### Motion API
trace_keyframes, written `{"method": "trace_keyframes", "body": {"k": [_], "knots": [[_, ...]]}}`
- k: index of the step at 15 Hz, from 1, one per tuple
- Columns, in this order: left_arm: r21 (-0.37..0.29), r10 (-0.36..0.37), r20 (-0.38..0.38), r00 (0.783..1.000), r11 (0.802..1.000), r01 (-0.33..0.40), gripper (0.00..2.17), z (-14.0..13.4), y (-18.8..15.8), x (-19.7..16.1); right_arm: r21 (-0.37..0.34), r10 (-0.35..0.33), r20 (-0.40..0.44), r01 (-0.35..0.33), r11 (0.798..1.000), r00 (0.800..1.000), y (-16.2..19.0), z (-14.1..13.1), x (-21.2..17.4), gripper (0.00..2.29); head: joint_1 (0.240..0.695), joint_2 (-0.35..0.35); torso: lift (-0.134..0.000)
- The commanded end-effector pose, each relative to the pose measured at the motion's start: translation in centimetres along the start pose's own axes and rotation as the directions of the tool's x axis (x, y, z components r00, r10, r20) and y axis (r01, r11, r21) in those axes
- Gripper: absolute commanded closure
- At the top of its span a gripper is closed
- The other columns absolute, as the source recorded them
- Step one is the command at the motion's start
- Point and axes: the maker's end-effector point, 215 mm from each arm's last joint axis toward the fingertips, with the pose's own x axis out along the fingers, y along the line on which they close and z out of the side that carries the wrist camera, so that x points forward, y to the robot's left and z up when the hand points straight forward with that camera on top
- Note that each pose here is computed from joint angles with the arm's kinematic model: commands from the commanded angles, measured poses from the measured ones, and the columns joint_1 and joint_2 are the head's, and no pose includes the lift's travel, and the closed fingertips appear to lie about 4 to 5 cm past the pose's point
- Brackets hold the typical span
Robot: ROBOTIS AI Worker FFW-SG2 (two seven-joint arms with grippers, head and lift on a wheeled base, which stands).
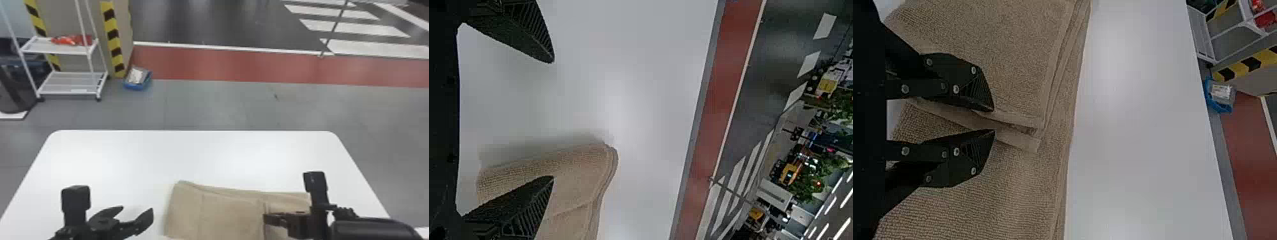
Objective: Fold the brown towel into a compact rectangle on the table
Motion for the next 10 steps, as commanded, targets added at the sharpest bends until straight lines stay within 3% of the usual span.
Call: {"method": "trace_keyframes", "body": {"k": [1,3,4,5,10], "knots": [[-0.001,-0.002,-0.003,1.0,1.0,0.002,0.05,-0.2,0.0,-0.06,0.0,-0.001,0.002,0.001,1.0,1.0,0.03,0.12,0.02,1.46,0.695,-0.143,0.0],[0.005,0.001,-0.005,1.0,1.0,-0.001,0.05,-0.24,0.2,-0.19,0.016,0.009,-0.012,-0.009,1.0,1.0,0.21,-0.25,0.02,1.61,0.695,-0.145,0.0],[0.004,0.001,-0.007,1.0,1.0,-0.001,0.05,-0.34,0.2,-0.21,0.025,0.012,-0.011,-0.012,1.0,1.0,0.21,-0.29,-0.05,1.24,0.695,-0.143,0.0],[0.005,0.0,-0.005,1.0,1.0,0.0,0.05,-0.26,0.21,-0.24,0.022,0.01,-0.01,-0.01,1.0,1.0,0.17,-0.35,-0.13,0.67,0.695,-0.142,0.0],[0.003,0.002,-0.009,1.0,1.0,-0.002,0.05,-0.54,0.4,-0.44,0.029,-0.002,-0.021,0.003,1.0,1.0,-0.25,-0.39,-0.4,0.6,0.695,-0.144,0.0]]}}
